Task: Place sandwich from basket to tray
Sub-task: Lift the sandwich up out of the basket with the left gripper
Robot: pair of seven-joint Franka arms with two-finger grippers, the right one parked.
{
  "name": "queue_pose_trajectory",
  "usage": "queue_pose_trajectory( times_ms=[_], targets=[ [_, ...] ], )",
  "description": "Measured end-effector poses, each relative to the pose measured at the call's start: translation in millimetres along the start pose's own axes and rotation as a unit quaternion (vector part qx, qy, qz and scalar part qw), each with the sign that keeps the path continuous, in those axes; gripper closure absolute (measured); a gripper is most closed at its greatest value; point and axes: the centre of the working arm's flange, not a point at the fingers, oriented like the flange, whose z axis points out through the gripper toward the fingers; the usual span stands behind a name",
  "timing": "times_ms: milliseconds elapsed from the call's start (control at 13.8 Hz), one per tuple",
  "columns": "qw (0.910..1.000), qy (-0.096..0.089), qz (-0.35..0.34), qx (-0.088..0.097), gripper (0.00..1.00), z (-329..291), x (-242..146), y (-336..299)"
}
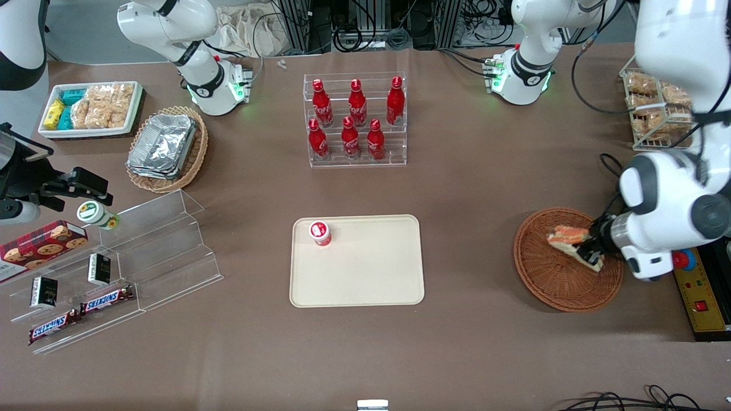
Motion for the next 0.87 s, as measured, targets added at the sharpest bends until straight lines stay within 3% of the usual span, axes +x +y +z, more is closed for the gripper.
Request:
queue_pose_trajectory(
  times_ms=[145,436,727,873],
  targets=[
    [0.9964,-0.014,0.083,0.007,0.81,-63,-21,-13],
    [0.9782,-0.017,0.207,0.008,0.81,-100,-92,27],
    [0.9462,-0.016,0.322,0.03,0.82,-77,-211,93],
    [0.9307,-0.005,0.365,0.025,0.84,-68,-260,120]
  ],
)
